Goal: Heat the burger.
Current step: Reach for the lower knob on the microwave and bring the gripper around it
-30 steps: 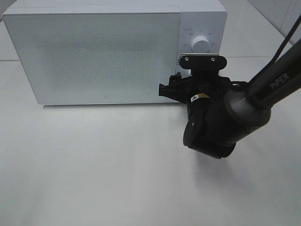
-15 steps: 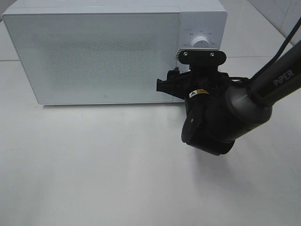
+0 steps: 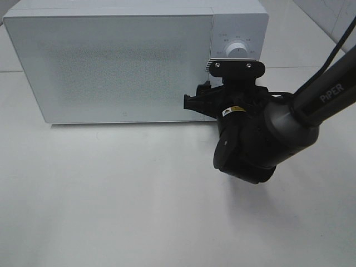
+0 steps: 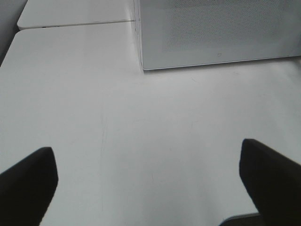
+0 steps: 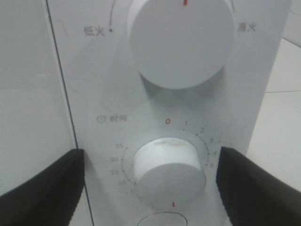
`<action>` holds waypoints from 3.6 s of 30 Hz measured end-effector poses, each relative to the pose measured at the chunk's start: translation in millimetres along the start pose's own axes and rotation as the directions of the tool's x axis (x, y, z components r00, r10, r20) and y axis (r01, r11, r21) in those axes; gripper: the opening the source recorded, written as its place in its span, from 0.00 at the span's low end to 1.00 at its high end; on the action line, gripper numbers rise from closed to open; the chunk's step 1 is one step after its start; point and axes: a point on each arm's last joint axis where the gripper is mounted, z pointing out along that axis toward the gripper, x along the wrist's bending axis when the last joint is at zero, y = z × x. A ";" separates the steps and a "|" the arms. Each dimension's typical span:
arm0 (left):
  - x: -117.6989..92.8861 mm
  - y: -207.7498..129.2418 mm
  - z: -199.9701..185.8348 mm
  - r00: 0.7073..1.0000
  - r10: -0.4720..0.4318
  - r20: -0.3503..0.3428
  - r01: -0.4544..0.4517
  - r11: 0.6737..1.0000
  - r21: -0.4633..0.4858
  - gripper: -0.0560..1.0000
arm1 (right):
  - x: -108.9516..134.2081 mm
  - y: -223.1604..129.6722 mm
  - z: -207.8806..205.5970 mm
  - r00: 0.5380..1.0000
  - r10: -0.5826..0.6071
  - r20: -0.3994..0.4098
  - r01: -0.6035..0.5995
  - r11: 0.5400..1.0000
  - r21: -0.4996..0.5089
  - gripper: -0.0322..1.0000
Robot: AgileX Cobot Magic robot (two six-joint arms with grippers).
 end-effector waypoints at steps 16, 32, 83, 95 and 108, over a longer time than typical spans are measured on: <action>0.0 0.0 0.0 1.000 0.000 0.000 0.000 1.000 0.000 0.97 | -3.9 -0.4 1.3 1.000 0.011 0.029 -0.011 1.000 0.007 0.46; 0.0 0.0 0.0 1.000 0.000 0.000 0.000 1.000 0.000 0.97 | -3.9 -0.4 1.3 0.996 0.088 0.030 -0.088 0.996 0.005 0.46; 0.0 0.0 0.0 1.000 0.000 0.000 0.000 1.000 0.000 0.97 | -6.0 -2.5 1.0 0.184 0.983 -0.010 -0.983 0.184 0.013 0.47; 0.0 0.0 0.0 1.000 0.000 0.000 0.000 1.000 0.000 0.97 | -5.3 -2.9 0.7 -0.152 0.988 -0.003 -0.988 -0.152 0.030 0.47; 0.0 0.0 0.0 1.000 0.000 0.000 0.000 1.000 0.000 0.97 | -4.7 -3.6 0.9 -0.244 0.970 -0.001 -0.969 -0.243 0.037 0.47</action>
